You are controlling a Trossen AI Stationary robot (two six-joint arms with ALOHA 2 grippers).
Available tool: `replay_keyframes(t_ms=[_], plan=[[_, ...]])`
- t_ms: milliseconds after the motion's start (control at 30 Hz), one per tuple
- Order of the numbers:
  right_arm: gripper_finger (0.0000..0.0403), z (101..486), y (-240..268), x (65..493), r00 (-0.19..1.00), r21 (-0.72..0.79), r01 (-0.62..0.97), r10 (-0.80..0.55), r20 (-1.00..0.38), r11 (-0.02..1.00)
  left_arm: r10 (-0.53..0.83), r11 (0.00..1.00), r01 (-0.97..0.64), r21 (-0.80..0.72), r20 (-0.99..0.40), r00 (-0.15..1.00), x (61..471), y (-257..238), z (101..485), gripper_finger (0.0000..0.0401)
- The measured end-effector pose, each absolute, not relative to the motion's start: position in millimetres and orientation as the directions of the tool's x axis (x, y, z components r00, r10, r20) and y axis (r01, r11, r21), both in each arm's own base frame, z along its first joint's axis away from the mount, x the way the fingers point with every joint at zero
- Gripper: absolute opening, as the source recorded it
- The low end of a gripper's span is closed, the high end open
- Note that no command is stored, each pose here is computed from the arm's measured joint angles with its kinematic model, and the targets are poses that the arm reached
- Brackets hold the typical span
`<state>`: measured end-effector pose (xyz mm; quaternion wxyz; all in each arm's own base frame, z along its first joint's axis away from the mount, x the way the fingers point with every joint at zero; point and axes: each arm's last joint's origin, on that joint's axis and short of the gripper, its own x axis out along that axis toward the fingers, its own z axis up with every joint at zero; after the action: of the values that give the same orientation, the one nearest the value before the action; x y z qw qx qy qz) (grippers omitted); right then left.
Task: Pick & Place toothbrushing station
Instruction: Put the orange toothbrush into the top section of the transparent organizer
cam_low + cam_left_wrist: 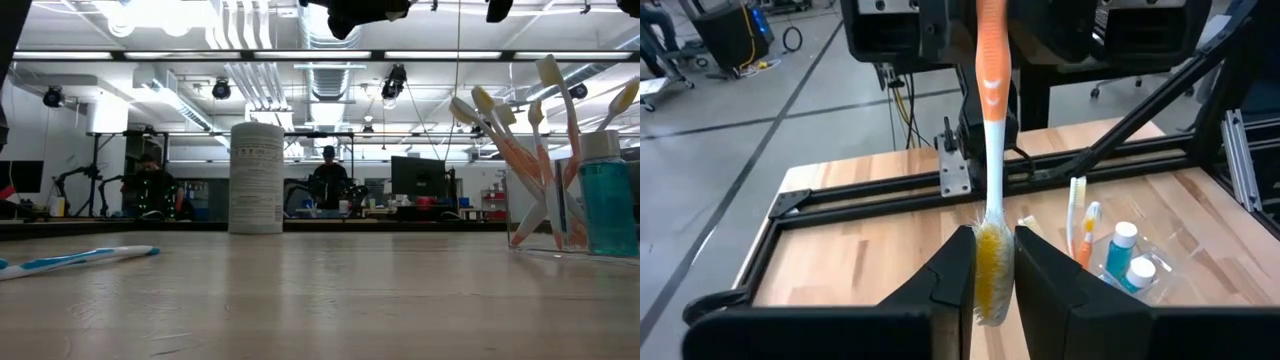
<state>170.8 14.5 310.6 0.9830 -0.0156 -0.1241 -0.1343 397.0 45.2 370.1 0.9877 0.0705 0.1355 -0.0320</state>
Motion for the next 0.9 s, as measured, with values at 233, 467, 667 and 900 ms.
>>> replay_keyframes(t_ms=[233,467,667,900], plan=[[0.0077,311,14,171,0.933,0.003,0.269,-0.261,0.248,0.963,-0.046,0.988,0.085,0.128,-0.282,0.958,399,45,366,0.0055],[0.0070,310,15,171,0.934,0.002,0.268,-0.260,0.246,0.963,-0.041,0.989,0.085,0.124,-0.317,0.947,389,44,372,0.0055],[0.0078,311,15,171,0.933,0.005,0.268,-0.261,0.247,0.963,-0.022,0.990,0.070,0.122,-0.356,0.934,385,44,371,0.0055],[0.0066,310,15,171,0.934,0.007,0.268,-0.261,0.245,0.964,-0.018,0.991,0.070,0.114,-0.405,0.914,383,44,367,0.0055]])
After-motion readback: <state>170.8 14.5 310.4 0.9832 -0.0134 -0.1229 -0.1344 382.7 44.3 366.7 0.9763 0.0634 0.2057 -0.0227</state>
